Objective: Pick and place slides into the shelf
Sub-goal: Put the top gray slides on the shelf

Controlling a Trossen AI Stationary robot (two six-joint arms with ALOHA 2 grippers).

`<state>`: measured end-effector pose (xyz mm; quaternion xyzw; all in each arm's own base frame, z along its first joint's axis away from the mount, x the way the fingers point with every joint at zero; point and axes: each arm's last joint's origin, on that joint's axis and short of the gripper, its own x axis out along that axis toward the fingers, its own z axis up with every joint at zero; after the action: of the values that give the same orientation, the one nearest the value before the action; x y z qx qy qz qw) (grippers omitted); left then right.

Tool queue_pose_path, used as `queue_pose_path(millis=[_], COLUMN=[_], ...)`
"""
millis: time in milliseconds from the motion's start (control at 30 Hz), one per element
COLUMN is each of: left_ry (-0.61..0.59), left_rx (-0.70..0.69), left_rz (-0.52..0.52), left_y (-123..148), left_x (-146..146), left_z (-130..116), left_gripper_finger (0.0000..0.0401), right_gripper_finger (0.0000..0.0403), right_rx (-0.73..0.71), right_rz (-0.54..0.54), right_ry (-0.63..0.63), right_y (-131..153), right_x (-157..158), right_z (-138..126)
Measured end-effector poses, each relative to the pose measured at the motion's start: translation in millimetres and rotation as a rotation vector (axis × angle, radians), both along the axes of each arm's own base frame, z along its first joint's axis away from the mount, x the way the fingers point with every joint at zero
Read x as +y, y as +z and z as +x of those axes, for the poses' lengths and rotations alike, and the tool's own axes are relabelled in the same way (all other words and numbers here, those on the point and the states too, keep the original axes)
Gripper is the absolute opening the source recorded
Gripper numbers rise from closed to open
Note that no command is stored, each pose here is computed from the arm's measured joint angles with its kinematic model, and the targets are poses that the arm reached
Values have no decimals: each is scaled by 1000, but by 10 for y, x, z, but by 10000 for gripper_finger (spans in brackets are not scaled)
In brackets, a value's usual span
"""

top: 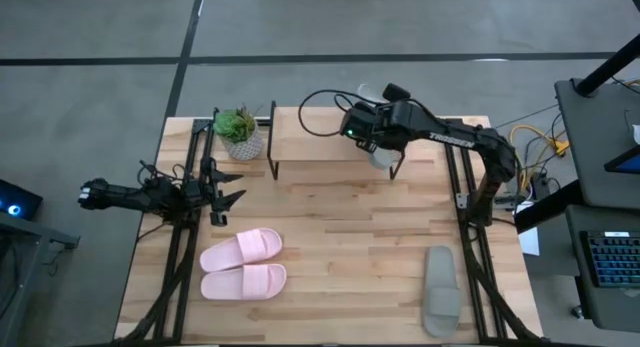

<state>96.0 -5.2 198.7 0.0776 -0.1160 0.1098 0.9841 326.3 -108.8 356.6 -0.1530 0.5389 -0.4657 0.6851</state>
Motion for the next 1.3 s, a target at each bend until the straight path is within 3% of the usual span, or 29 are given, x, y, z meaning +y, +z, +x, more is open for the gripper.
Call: queue_pose_path(millis=[433,1300], left_ry=[1,1], left_rx=[2,4], left_rz=[0,0], left_y=[-2,-4], left_x=[0,0], left_z=[1,3], left_gripper_finger=[180,180], right_gripper_finger=[9,9], right_rx=[96,357], right_rz=[3,37], right_ry=[-18,-29], right_y=[-187,-653], right_x=[-269,-445], right_z=[79,225])
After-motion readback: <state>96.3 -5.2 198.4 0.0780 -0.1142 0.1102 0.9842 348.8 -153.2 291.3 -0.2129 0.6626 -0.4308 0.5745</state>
